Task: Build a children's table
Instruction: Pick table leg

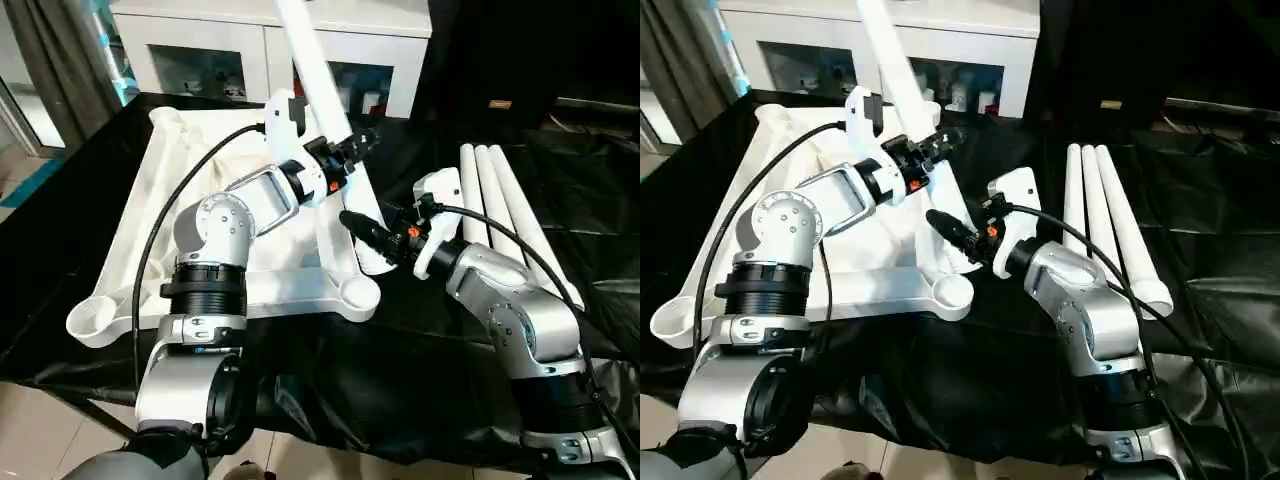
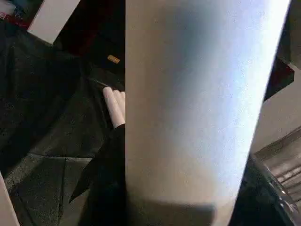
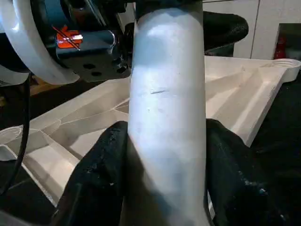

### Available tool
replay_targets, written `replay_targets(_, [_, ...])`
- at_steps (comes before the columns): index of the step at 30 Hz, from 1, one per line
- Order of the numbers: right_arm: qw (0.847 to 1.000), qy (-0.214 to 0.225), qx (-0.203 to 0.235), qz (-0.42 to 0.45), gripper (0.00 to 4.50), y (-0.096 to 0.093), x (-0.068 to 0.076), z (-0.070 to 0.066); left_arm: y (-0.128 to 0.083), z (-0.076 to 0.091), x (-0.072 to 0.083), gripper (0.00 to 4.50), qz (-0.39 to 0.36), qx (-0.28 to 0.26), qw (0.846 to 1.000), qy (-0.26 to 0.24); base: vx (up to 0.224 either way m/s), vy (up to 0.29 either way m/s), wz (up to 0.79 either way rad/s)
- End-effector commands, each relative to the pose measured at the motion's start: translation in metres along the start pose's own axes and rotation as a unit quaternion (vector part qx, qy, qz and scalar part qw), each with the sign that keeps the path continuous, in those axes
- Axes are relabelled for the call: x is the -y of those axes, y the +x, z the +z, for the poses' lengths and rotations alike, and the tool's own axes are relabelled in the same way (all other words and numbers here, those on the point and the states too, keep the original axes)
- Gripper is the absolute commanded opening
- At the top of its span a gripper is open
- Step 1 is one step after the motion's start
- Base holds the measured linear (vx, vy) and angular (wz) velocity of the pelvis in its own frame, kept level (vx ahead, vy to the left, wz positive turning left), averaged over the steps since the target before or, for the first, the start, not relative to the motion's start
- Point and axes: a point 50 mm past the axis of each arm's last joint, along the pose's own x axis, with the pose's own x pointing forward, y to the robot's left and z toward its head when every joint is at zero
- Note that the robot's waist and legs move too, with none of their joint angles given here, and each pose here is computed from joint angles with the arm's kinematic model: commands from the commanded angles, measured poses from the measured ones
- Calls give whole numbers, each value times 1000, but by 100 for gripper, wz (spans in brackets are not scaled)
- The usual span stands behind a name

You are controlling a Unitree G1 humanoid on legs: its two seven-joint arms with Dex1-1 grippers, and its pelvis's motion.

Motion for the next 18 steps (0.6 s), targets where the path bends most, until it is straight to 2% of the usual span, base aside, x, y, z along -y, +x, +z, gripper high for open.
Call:
replay_targets(1, [1000,13,-2,22,228,5,-4,4,2,4,14,193,-29,-3,999,26,0,0,0])
replay_targets(3, [999,22,1,35,263,4,-6,6,0,5,15,193,-44,-10,998,40,0,0,0])
replay_targets(5, [999,22,5,37,270,2,-4,9,0,7,19,192,-65,-20,996,57,0,0,0])
replay_targets(8, [998,46,-1,51,300,-8,4,12,-2,9,30,191,-132,-52,986,87,0,0,0])
replay_targets(9, [998,46,-1,51,303,-8,4,12,-2,9,30,191,-132,-52,986,87,0,0,0])
replay_targets(12, [991,87,1,102,303,-16,3,19,-2,11,34,191,-161,-74,978,114,0,0,0])
replay_targets(14, [982,111,-6,155,303,-23,2,28,-2,15,41,191,-190,-90,969,133,0,0,0])
replay_targets(18, [975,121,-20,183,303,-26,1,32,-2,18,46,191,-216,-101,961,141,0,0,0])
